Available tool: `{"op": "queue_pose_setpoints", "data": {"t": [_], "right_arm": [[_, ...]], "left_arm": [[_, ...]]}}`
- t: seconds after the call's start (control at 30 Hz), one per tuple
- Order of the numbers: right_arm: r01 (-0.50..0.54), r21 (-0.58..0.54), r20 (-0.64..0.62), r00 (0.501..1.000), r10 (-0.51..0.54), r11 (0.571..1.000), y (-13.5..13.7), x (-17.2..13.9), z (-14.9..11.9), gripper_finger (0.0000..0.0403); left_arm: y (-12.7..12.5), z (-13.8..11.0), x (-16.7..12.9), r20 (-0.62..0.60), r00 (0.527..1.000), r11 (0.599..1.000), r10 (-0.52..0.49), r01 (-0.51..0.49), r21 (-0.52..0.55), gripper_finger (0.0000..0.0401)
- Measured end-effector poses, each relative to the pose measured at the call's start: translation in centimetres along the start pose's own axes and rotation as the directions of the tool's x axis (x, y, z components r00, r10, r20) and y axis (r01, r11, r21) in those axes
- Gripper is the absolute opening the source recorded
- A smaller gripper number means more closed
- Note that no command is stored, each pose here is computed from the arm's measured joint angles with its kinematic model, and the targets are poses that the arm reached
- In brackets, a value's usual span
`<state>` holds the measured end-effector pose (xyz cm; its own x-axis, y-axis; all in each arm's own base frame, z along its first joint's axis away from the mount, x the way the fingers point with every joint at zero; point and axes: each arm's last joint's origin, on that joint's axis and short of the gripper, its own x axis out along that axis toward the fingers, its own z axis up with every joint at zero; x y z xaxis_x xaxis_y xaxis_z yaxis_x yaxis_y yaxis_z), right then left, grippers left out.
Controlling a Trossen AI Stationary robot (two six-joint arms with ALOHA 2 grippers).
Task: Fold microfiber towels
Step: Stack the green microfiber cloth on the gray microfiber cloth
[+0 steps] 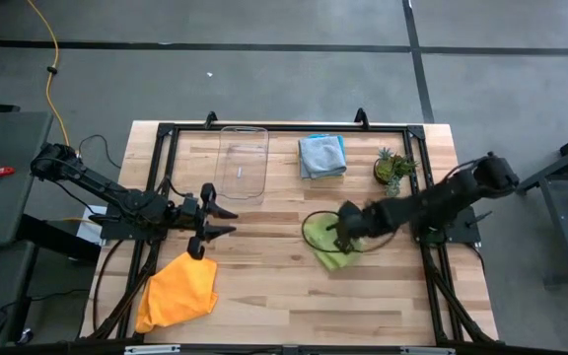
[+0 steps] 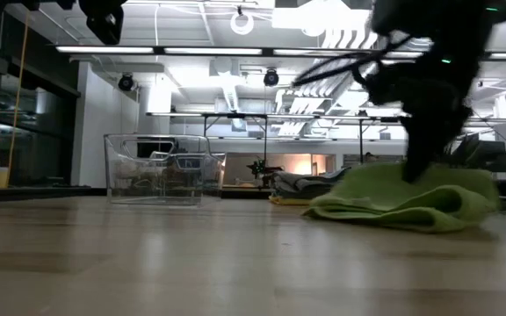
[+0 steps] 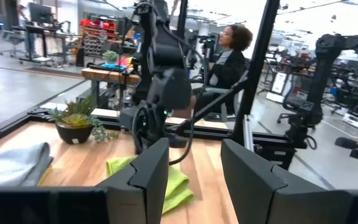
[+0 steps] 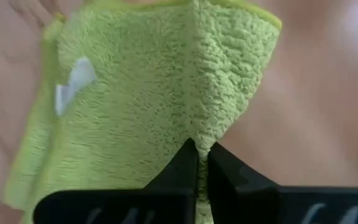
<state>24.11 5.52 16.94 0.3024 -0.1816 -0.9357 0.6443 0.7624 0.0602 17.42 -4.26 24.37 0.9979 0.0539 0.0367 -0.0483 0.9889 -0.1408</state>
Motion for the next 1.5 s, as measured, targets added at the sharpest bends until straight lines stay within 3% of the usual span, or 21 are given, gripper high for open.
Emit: {"op": "queue_pose_setpoints", "data": {"t": [0.07, 0.13, 0.2, 0.27, 0.33, 0.43, 0.57, 0.77, 1.03, 1.2, 1.37, 1.5], "right_arm": [[0.018, -0.145, 0.016, 1.000, -0.016, 0.989, -0.4, -0.7, 2.0, 0.0003], [0.029, -0.308, 0.036, 0.999, -0.019, 0.951, -0.9, -1.3, 3.9, 0.0002], [0.045, -0.480, 0.068, 0.998, -0.013, 0.876, -1.4, -1.9, 5.8, 0.0002], [0.074, -0.637, 0.104, 0.994, -0.009, 0.767, -2.0, -2.6, 7.7, 0.0001], [0.129, -0.719, 0.152, 0.988, -0.027, 0.683, -2.9, -3.3, 9.5, 0.0001], [0.210, -0.743, 0.221, 0.973, -0.063, 0.635, -4.6, -4.1, 12.1, 0.0001], [0.253, -0.748, 0.253, 0.963, -0.090, 0.614, -7.3, -4.4, 14.3, 0.0001], [0.232, -0.790, 0.204, 0.972, -0.114, 0.568, -10.7, -3.1, 16.3, 0.0000], [0.212, -0.834, 0.171, 0.977, -0.127, 0.510, -12.6, -1.1, 19.9, 0.0000], [0.215, -0.840, 0.155, 0.975, -0.161, 0.499, -13.8, 0.4, 22.5, 0.0000], [0.212, -0.824, 0.119, 0.971, -0.206, 0.526, -15.3, 2.4, 24.3, 0.0000], [0.218, -0.783, 0.093, 0.967, -0.236, 0.582, -15.9, 3.9, 24.7, 0.0000]], "left_arm": [[0.1, 0.0, 0.0, 0.002, 1.000, 1.000, 0.021, -0.021, 0.000, 0.0138], [0.1, 0.0, 0.0, 0.005, 0.999, 0.999, 0.042, -0.042, 0.002, 0.0138], [0.2, 0.0, 0.0, 0.008, 0.998, 0.998, 0.063, -0.063, 0.010, 0.0138], [0.2, 0.0, 0.0, 0.008, 0.997, 0.997, 0.072, -0.072, 0.016, 0.0138], [0.2, 0.0, 0.0, 0.009, 0.997, 0.997, 0.079, -0.079, 0.015, 0.0138], [0.2, 0.0, 0.0, 0.006, 0.997, 0.997, 0.082, -0.082, 0.007, 0.0138], [0.3, 0.0, 0.0, 0.003, 0.997, 0.997, 0.083, -0.083, 0.004, 0.0138], [0.3, 0.0, 0.0, 0.003, 0.997, 0.997, 0.083, -0.083, 0.004, 0.0138], [0.3, 0.0, 0.0, 0.006, 0.994, 0.994, 0.109, -0.109, 0.004, 0.0138], [0.4, -0.1, 0.0, -0.004, 0.994, 0.993, 0.114, -0.114, 0.009, 0.0138], [0.4, -0.3, 0.0, -0.014, 0.993, 0.993, 0.115, -0.115, 0.014, 0.0138], [0.4, -0.3, 0.0, -0.014, 0.993, 0.993, 0.115, -0.115, 0.014, 0.0138]]}}
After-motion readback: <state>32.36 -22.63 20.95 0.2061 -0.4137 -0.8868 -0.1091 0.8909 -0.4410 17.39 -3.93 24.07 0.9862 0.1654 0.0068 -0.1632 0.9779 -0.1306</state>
